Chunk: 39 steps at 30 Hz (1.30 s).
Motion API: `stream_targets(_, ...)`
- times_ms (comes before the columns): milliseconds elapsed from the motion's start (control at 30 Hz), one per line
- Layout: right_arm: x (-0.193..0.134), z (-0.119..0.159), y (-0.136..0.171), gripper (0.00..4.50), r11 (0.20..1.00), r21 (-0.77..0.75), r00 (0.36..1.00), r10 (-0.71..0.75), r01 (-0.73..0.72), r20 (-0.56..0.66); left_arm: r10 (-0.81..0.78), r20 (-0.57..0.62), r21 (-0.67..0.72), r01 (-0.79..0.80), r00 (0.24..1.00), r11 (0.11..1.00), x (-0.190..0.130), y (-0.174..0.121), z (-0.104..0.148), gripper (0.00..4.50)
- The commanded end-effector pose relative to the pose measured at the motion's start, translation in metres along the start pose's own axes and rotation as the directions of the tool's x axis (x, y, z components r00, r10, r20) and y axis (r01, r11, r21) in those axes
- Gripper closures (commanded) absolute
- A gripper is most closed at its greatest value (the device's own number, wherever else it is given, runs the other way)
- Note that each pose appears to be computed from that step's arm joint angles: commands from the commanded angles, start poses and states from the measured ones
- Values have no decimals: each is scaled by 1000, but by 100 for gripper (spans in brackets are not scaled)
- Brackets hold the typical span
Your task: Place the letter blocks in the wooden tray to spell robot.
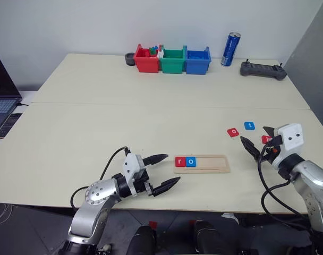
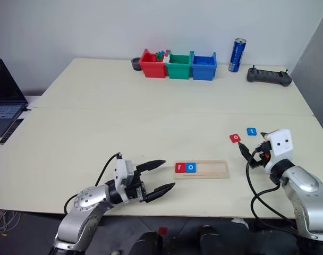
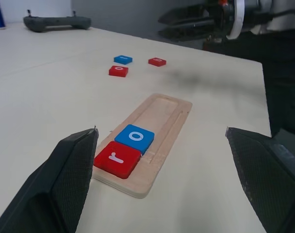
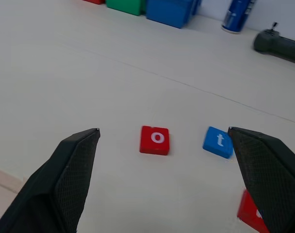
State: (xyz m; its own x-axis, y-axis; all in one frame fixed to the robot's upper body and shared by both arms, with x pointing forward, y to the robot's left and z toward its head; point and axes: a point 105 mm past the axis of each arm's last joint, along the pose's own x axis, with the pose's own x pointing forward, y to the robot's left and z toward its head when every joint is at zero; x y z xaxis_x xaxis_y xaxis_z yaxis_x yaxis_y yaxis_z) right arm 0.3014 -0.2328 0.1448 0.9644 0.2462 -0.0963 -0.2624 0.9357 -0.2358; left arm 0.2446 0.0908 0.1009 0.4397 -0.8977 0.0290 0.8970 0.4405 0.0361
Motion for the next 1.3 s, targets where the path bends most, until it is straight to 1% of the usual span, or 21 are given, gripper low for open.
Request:
stream_targets(33,-1,-4,-18,0,991,-8,991,-134,133,-14,15,35,30,-16,999,999,2,-2,13,4)
stream_targets(233,5,-17,-36,0,961,51,961,-270,273,-61,13,32,32,-14,999,999,2,-3,13,4)
stream_targets(400,14,-27,-46,0,929,95,932,-348,357,-99,-6,33,36,4,999,999,6,-5,13,4)
stream_targets(600,25,-40,-51,0,917,133,922,-355,375,-151,-27,29,35,26,999,999,7,-6,11,4)
stream_targets(733,31,-50,-55,0,908,123,906,-374,402,-196,-27,26,35,26,999,999,5,-5,9,4)
stream_targets(900,36,-60,-53,0,903,119,895,-377,413,-240,-30,24,36,29,999,999,4,-5,8,4)
stream_targets(1033,38,-70,-53,0,890,161,886,-375,426,-272,-30,22,40,29,999,999,4,-4,8,4)
stream_targets(1100,38,-72,-53,39,889,163,885,-374,427,-278,-28,23,46,27,999,999,4,-4,8,0)
stream_targets(1167,38,-74,-53,94,884,171,881,-378,435,-285,-27,23,47,26,999,999,4,-4,8,0)
stream_targets(1300,36,-75,-53,236,880,176,878,-382,441,-289,-29,22,42,28,999,999,4,-7,7,0)
